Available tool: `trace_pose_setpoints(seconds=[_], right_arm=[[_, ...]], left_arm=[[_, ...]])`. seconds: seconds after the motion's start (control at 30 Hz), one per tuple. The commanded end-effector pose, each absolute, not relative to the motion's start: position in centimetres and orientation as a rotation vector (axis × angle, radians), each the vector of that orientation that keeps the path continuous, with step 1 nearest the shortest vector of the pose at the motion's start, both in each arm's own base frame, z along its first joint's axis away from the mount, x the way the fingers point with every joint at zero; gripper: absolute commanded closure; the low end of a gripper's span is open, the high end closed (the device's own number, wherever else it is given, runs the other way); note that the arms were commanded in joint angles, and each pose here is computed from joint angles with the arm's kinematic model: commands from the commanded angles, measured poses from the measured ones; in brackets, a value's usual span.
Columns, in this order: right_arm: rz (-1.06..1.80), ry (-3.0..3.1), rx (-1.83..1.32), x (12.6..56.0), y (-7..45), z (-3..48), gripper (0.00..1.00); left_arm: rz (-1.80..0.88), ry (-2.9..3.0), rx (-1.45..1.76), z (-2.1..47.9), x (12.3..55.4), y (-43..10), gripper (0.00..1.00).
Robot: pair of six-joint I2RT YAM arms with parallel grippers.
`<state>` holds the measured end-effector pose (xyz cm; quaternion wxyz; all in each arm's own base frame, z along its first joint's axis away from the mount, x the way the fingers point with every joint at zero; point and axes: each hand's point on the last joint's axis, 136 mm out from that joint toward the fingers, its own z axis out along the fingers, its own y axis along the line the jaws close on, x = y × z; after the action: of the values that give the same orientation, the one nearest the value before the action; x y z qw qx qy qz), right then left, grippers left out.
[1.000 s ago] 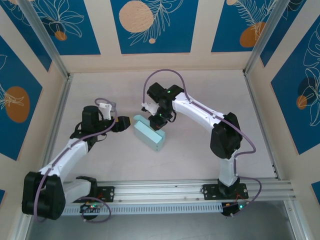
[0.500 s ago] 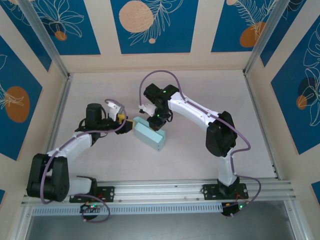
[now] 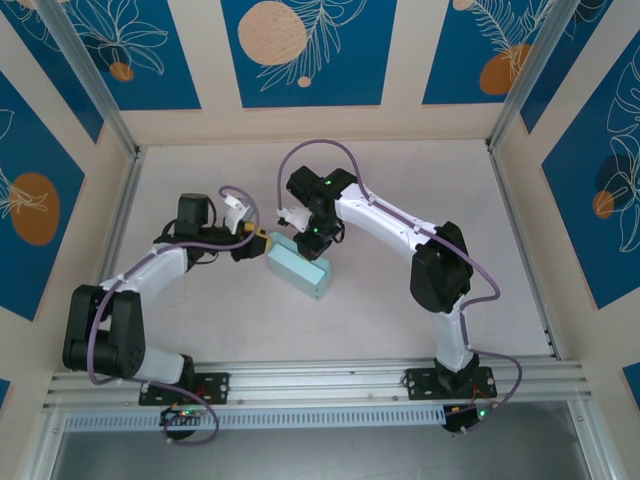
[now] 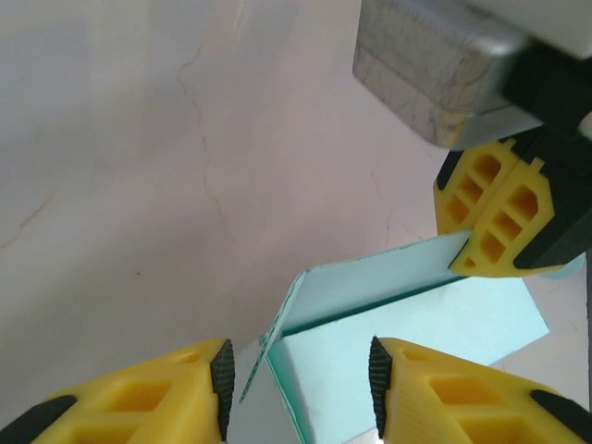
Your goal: Fold the paper box
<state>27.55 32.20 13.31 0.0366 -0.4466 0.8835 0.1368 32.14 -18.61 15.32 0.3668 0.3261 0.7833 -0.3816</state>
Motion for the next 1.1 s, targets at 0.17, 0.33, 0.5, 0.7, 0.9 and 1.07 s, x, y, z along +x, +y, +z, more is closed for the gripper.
trace_pose_setpoints(seconds=[0.17,0.33,0.5,0.7,0.9,1.07], right_arm=[[0.427,2.708,-1.388,27.6,32.6,13.5,0.97],[0.428,2.709,-1.39,27.7,32.7,13.5,0.97],[0.43,2.705,-1.389,27.7,32.8,13.5,0.97],[0.42,2.704,-1.381,27.9,32.7,13.6,0.97],[0.398,2.701,-1.361,28.1,32.5,13.9,0.96],[0.355,2.706,-1.296,28.4,32.0,14.5,0.7]], left_arm=[[-1.007,2.02,0.863,15.2,32.9,-18.6,0.64],[-0.994,2.032,0.856,15.0,33.3,-18.7,0.64],[-1.009,2.022,0.865,15.1,33.2,-19.1,0.71],[-0.999,2.024,0.889,15.1,32.8,-19.8,0.86],[-0.912,2.044,0.88,14.7,32.4,-19.7,0.93],[-0.8,2.034,0.81,15.2,32.5,-19.5,1.0]])
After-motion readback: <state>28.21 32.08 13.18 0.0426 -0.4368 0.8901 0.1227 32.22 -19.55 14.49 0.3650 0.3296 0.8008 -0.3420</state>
